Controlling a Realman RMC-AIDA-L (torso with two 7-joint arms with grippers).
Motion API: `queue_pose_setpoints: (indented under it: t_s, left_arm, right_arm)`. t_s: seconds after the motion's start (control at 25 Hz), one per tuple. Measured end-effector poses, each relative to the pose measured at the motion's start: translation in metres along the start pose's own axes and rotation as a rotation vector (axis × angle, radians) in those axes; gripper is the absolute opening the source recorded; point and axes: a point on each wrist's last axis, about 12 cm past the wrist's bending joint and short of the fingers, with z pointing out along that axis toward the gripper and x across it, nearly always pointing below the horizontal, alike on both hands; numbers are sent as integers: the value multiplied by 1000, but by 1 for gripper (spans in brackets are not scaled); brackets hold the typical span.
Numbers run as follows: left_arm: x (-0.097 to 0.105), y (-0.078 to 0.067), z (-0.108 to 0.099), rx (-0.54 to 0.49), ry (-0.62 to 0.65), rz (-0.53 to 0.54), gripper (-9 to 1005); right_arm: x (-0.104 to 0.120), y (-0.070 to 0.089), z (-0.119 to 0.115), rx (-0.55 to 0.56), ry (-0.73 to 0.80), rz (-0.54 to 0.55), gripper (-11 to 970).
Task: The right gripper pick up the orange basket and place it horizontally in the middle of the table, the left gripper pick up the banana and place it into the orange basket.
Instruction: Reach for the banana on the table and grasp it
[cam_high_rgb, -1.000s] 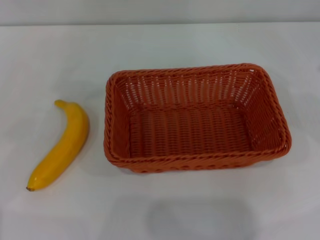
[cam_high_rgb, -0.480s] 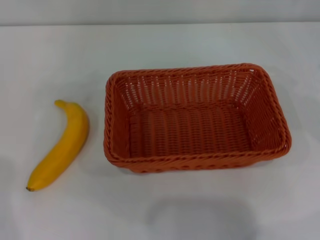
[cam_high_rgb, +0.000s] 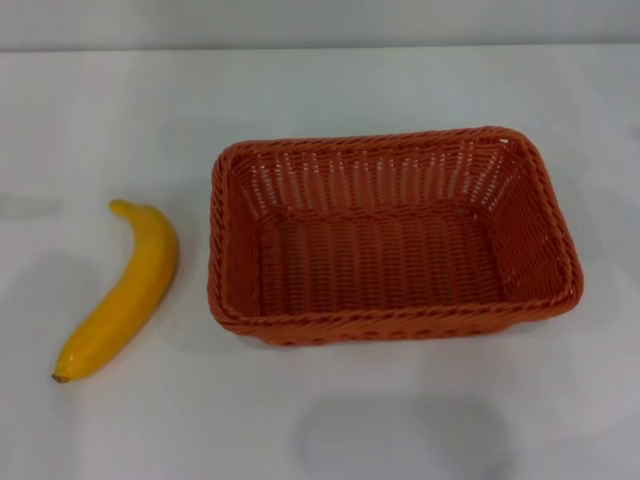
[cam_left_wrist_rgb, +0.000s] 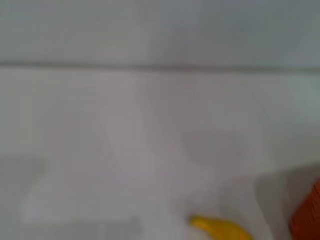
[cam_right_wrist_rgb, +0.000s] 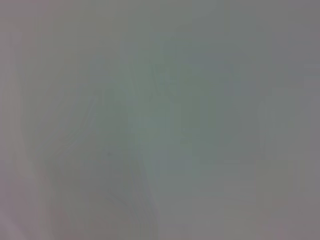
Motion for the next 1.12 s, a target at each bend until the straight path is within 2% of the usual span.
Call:
queue_pose_setpoints:
  t_s: [0.2, 0.4, 0.64, 0.88, 1.12]
  left_arm:
    - [-16, -21, 47, -24, 170, 68, 885]
    - [-29, -48, 91, -9, 249, 127, 885]
    - [-29, -78, 138, 11, 348, 177, 885]
    - [-24, -96, 159, 12, 455, 198, 885]
    - [-19, -105, 168, -23, 513, 195, 884]
  right_arm:
    - [4, 2, -2, 0, -2, -10, 455]
    - [9, 5, -3, 1, -9, -7, 455]
    - [13, 7, -4, 4, -12, -30, 454]
    - [13, 7, -4, 6, -14, -45, 449]
    - [13, 7, -4, 4, -13, -65, 447]
